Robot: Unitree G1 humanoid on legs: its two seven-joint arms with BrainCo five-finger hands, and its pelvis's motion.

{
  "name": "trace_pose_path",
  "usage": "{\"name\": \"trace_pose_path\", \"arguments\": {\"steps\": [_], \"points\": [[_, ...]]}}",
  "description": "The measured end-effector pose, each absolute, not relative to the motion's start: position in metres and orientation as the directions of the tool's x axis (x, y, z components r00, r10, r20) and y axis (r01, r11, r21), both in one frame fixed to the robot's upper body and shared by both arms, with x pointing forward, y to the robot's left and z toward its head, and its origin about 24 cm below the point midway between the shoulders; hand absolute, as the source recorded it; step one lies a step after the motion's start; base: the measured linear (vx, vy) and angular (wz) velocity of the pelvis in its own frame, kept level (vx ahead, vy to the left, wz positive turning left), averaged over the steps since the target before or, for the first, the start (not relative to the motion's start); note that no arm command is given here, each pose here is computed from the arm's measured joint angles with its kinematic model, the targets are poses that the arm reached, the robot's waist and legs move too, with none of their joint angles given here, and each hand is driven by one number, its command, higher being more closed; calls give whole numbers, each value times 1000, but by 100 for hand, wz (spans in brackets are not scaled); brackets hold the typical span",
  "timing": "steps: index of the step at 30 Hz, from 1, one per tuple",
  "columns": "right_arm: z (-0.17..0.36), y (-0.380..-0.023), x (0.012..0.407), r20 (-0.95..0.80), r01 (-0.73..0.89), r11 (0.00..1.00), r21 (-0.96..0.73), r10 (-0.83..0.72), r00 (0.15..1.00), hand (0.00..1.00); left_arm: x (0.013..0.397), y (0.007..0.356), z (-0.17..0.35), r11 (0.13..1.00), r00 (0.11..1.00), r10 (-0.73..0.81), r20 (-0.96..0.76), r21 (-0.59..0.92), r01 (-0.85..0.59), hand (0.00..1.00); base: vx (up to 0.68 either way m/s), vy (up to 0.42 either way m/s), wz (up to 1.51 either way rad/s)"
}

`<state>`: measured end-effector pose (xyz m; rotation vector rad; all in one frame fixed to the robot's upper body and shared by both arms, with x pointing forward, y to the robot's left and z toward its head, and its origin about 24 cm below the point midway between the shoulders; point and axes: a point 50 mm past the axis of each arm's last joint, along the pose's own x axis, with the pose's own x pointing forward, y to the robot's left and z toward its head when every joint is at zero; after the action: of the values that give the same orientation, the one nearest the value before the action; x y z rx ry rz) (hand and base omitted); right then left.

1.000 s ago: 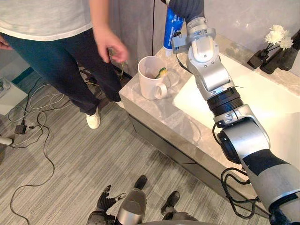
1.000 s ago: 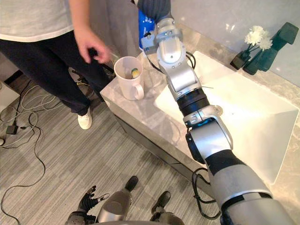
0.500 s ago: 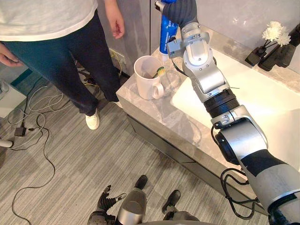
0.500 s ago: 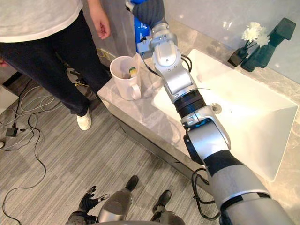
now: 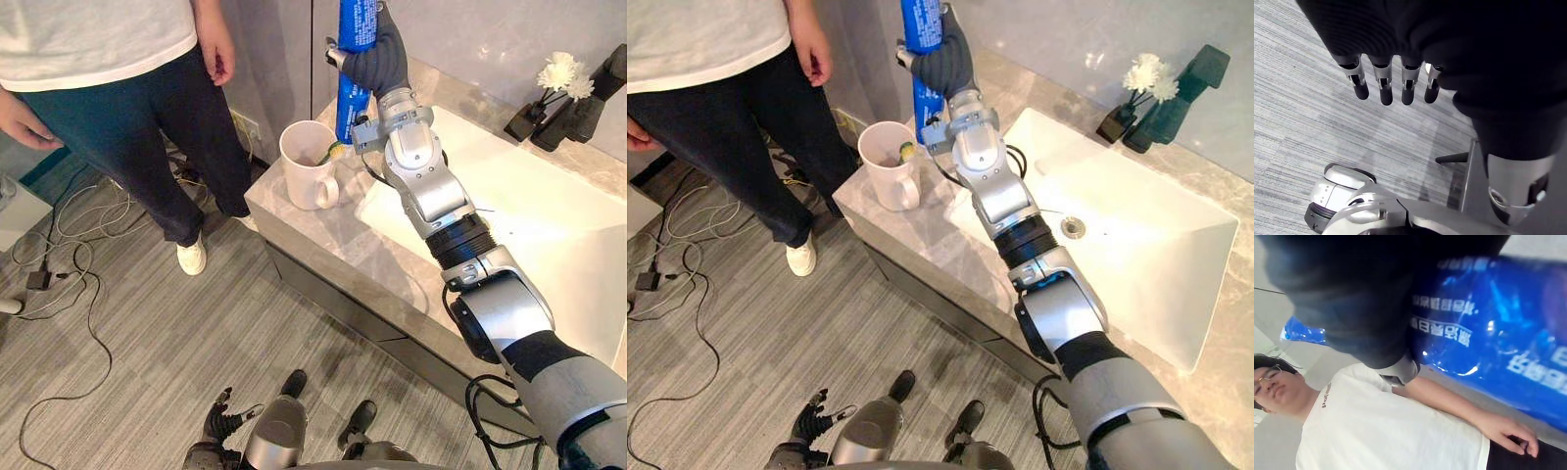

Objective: Organize washtable

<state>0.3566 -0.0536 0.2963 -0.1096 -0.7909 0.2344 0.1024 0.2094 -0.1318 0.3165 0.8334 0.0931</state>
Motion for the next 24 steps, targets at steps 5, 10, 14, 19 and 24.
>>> {"name": "trace_pose_path", "arguments": {"steps": [5,10,14,19,24], "points": [[288,-56,353,687,-189,966,-176,258,679,100,102,209,-132,949,670,204,-714,311,43,0,-5,5,-1],[287,-56,347,703,-219,964,-152,261,662,100,102,209,-132,950,670,203,-714,310,43,0,-4,6,1],[288,-55,343,713,-247,958,-144,273,645,100,100,210,-132,950,666,203,-717,309,44,0,3,4,1],[278,-56,344,694,-254,959,-128,270,667,100,93,208,-134,954,652,189,-734,294,54,0,11,5,2],[278,-55,344,693,-269,957,-110,268,669,100,93,208,-134,954,652,188,-735,293,55,0,-29,7,7]]}}
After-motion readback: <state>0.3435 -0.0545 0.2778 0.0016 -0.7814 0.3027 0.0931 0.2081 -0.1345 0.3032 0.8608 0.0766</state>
